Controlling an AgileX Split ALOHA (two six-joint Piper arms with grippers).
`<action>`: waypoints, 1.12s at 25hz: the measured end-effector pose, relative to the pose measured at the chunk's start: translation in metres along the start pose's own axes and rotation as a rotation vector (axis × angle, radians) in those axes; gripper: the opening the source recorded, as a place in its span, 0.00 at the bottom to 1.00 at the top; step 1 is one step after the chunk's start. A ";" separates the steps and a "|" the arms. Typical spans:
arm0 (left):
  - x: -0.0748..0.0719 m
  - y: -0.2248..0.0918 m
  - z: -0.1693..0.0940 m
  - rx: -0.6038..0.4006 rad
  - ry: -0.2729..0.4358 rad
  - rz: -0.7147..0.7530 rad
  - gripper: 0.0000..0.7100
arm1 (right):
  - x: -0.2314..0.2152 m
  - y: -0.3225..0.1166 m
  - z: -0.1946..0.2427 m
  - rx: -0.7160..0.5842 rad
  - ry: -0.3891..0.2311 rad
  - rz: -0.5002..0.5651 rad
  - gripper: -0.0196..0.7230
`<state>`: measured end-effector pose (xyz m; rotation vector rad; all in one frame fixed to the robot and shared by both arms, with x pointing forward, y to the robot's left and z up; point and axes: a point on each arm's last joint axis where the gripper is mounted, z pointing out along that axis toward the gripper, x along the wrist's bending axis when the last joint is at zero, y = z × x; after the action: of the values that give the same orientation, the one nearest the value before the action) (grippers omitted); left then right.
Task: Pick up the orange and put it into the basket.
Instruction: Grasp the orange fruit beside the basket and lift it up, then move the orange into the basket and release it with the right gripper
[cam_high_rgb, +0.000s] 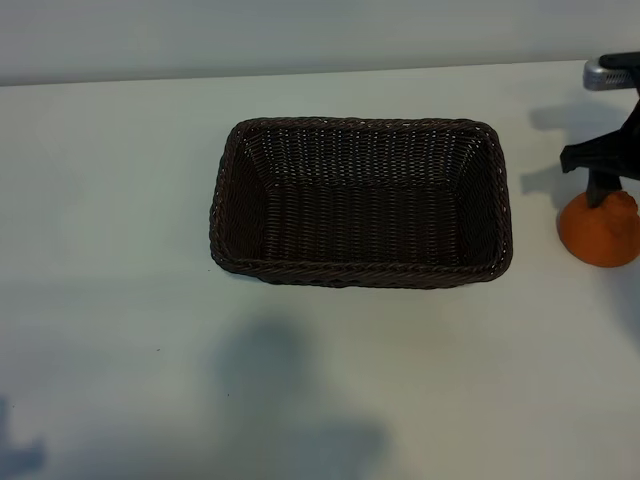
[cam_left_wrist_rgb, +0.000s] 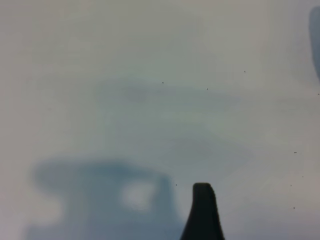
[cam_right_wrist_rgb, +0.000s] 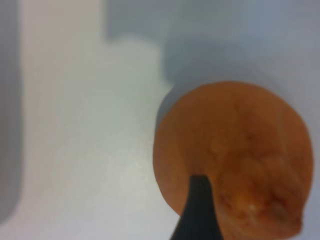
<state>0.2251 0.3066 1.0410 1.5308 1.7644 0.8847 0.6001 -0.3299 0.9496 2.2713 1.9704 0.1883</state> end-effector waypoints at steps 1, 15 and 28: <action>0.000 0.000 0.000 0.000 0.000 0.000 0.80 | 0.000 0.000 0.005 0.011 -0.001 -0.001 0.77; 0.000 0.000 0.000 0.000 0.000 0.003 0.80 | 0.000 0.000 0.022 0.065 -0.003 -0.013 0.15; 0.000 0.000 0.000 0.000 0.000 0.003 0.80 | 0.001 0.011 -0.077 -0.038 0.001 -0.032 0.14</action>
<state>0.2251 0.3066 1.0410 1.5337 1.7626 0.8861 0.5975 -0.3297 1.0276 2.2157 1.9850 0.2224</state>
